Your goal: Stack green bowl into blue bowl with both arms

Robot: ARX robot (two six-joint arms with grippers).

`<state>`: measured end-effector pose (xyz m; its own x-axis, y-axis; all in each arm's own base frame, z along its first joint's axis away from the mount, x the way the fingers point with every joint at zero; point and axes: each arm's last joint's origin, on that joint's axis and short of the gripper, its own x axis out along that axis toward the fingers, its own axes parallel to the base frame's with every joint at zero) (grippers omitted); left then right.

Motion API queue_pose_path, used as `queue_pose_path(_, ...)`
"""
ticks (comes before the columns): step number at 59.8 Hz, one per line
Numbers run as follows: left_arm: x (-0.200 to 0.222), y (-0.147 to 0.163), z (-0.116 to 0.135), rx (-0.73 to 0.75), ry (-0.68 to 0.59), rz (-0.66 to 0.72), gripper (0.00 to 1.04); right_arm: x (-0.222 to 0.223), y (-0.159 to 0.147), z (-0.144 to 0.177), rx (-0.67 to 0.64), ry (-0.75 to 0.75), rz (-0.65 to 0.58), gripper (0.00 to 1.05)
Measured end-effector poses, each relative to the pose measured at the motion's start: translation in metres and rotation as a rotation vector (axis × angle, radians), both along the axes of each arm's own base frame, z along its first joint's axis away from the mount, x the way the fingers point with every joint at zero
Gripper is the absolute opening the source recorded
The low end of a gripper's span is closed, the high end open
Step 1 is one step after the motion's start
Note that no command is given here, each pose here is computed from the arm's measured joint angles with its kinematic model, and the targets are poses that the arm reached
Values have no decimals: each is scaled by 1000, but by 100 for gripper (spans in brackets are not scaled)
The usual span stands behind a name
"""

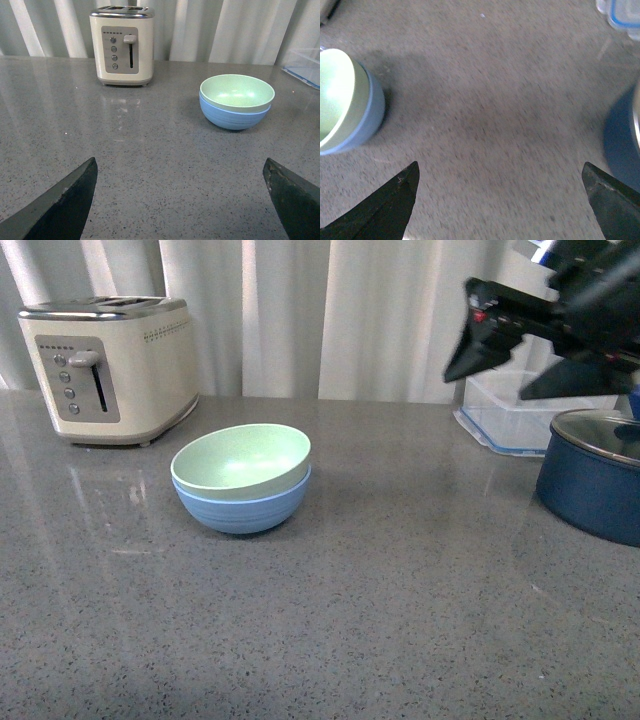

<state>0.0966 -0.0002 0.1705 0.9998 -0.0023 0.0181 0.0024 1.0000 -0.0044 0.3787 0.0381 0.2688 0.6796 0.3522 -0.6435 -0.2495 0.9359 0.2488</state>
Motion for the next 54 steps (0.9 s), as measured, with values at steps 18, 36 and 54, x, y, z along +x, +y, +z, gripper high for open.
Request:
queue_pose_path(18,0,0,0,0,0,0,98,-115,-43,-27,-45,76,-146,95)
queue_pose_path(36,0,0,0,0,0,1,98,-141,-39,-57,-166,-529,-320,66)
queue_pose_path(54,0,0,0,0,0,0,98,-193,-38,-75,-144,-738,-341,2)
